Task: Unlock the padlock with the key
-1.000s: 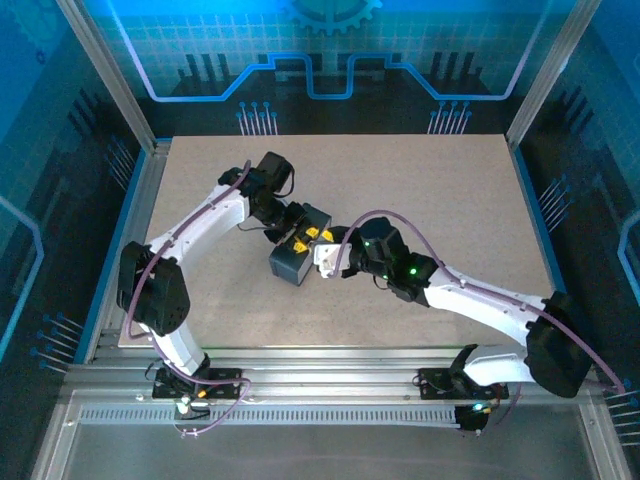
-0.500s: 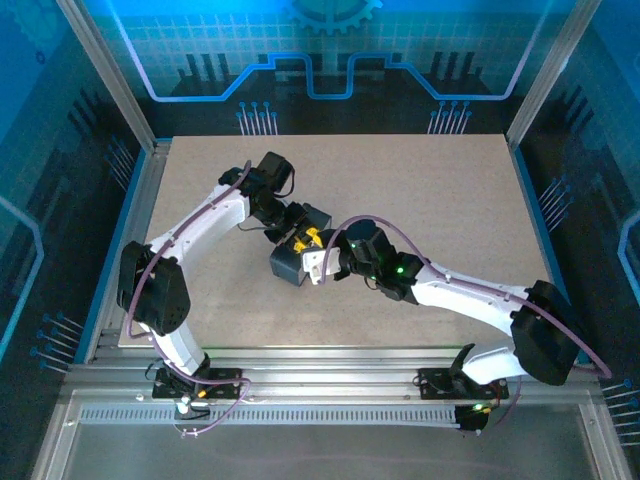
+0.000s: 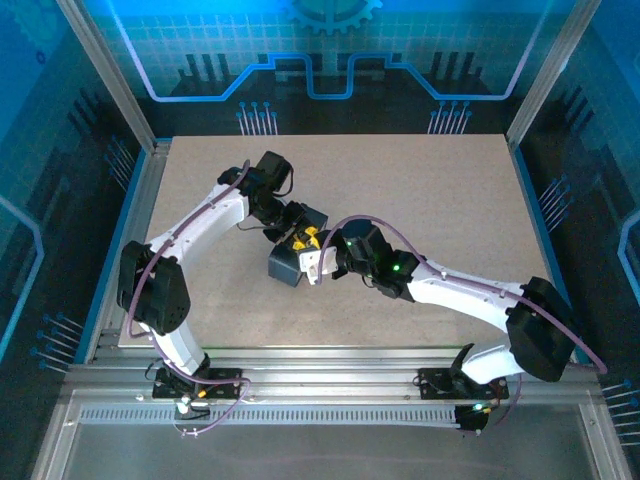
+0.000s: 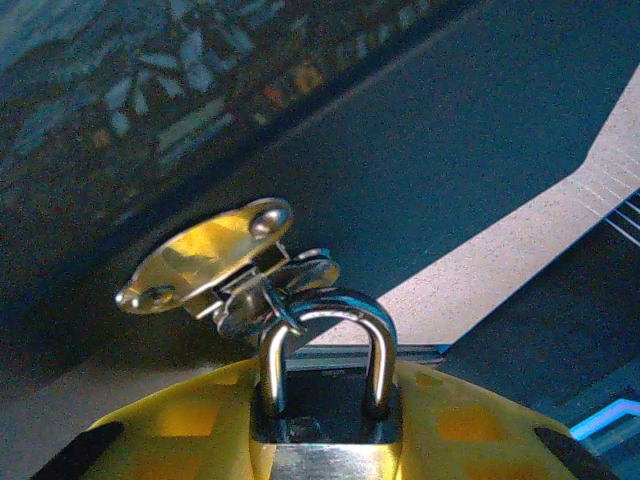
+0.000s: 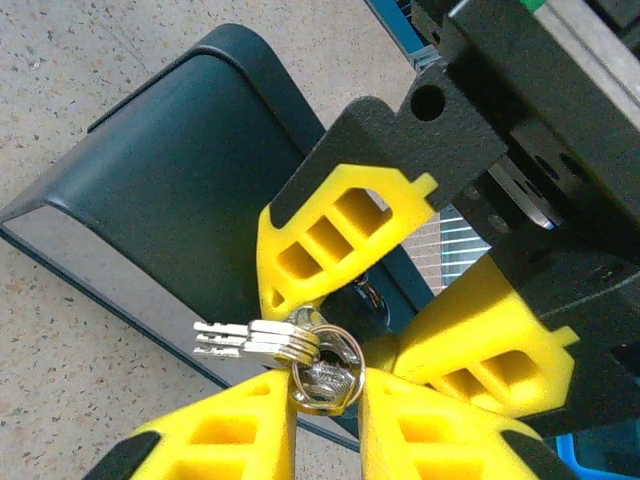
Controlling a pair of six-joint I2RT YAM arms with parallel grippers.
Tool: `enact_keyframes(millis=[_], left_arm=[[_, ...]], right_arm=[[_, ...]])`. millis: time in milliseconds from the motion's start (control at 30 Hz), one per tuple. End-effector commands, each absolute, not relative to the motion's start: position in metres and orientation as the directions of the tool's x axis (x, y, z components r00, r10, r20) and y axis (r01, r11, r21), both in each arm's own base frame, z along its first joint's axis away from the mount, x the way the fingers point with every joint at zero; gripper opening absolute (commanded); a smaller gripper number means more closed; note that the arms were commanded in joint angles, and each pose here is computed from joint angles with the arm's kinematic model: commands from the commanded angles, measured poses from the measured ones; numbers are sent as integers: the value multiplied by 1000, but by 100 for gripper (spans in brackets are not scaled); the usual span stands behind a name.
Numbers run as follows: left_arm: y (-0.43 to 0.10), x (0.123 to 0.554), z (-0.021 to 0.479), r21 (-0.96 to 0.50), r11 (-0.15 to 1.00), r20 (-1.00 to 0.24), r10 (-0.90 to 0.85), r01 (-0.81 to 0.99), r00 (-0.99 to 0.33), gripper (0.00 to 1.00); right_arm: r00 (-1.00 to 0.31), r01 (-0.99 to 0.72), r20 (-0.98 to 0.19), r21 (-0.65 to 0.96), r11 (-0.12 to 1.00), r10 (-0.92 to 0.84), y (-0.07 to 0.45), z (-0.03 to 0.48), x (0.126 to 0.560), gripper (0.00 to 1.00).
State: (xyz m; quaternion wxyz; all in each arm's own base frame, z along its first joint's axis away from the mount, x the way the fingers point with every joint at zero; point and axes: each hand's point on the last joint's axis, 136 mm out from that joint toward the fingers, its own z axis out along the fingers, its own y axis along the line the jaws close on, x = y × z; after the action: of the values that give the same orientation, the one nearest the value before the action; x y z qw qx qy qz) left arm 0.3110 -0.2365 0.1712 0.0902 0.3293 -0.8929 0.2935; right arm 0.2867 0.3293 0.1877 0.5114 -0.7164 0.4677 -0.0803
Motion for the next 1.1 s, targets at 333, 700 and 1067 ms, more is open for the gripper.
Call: enact_keyframes(millis=[333, 700, 1067], left_arm=[[-254, 309, 187, -511, 584, 394, -492, -630, -776, 0], [-254, 310, 183, -505, 577, 397, -505, -642, -766, 0], [-259, 308, 181, -510, 571, 401, -504, -643, -765, 0]], right_arm=[[546, -582, -427, -812, 40, -721, 352, 202, 286, 11], [463, -664, -567, -731, 157, -681, 356, 220, 275, 2], [200, -785, -824, -458, 417, -529, 360, 223, 274, 0]])
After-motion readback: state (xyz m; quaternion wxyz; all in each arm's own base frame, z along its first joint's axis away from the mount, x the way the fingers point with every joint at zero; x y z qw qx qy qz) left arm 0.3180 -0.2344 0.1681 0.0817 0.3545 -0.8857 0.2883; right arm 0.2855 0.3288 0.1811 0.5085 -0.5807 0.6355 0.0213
